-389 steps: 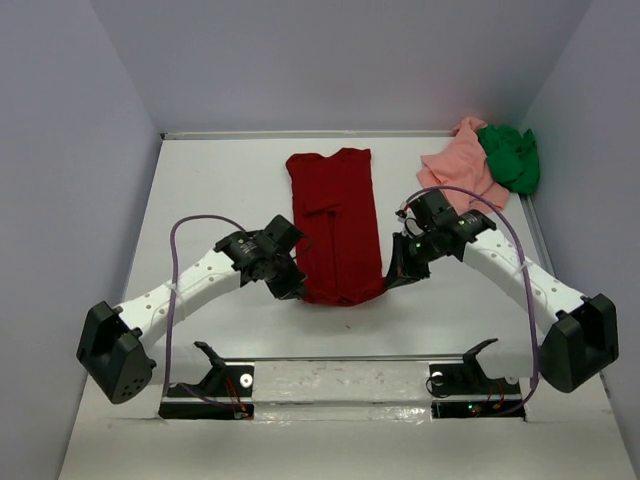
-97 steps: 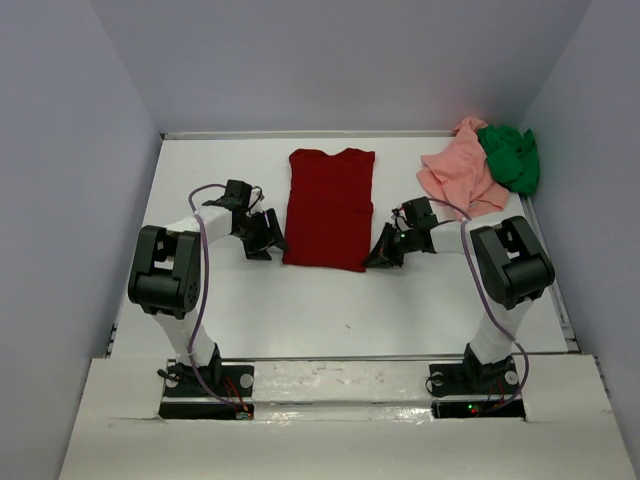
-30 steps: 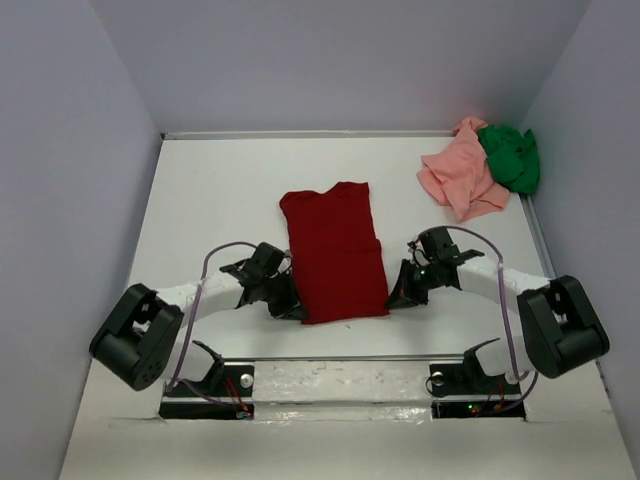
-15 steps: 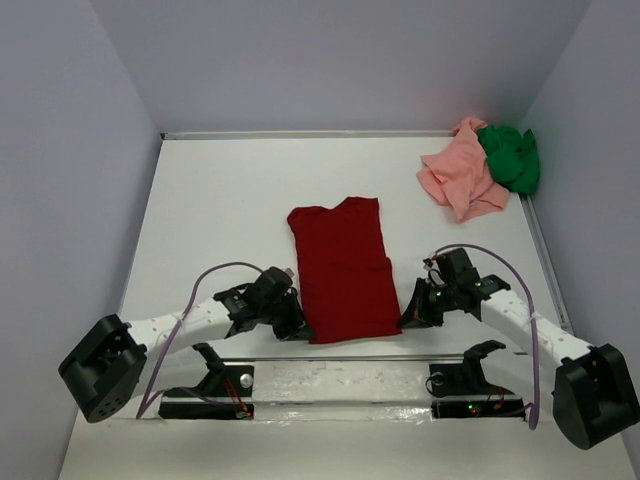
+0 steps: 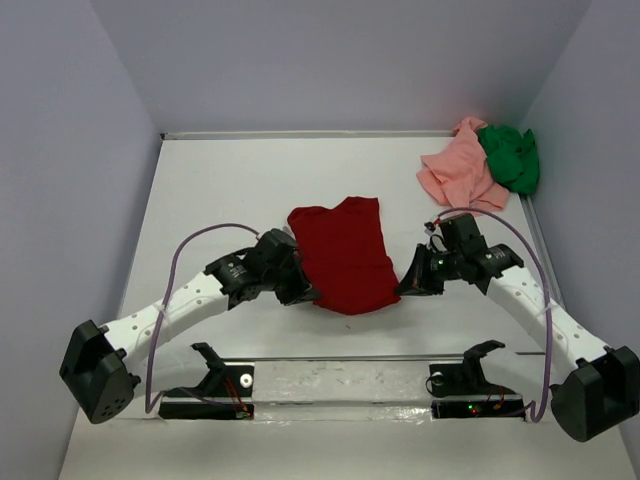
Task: Fold and stack the t-shirts
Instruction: Fold the long partially folded tshirt into a neat square
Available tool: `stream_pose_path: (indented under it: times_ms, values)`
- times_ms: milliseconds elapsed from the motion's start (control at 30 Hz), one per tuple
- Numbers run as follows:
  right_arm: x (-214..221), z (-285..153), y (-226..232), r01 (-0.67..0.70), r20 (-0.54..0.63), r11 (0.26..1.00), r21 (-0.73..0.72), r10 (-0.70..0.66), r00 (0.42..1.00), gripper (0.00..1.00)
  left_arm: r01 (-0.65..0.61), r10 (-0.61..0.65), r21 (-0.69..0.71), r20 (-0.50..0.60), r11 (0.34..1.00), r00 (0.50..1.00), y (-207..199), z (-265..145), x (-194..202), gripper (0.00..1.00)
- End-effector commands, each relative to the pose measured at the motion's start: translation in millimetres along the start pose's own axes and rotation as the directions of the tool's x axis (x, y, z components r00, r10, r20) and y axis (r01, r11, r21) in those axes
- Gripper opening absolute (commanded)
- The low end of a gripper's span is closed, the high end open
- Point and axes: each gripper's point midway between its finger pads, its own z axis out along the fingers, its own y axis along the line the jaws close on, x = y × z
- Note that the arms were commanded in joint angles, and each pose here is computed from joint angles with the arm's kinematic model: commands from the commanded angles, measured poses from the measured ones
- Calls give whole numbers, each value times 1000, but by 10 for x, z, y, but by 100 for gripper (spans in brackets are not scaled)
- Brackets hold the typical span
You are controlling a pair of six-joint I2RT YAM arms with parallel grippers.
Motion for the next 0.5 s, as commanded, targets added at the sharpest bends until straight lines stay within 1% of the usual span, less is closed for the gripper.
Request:
stream_pose_path:
  times_ms: [0,267,300,467]
  values:
    - [-164,-146,204,50,39,999,-6,-50,998,0,0,4,-65,60,998,998,69,-164,-190,0]
    - [-437,-199,425,89,67,996,-9,-88,994,0,24,-11,-96,128,995,992,140,-339,-556,0]
    - [-460,-170,421,86,56,996,-1,-86,995,0,27,-14,-92,137,995,990,141,-362,-598,0]
    - [-662,-161,563,122,68,992,-5,-122,990,0,26,-8,-110,163,994,987,149,-404,-831,0]
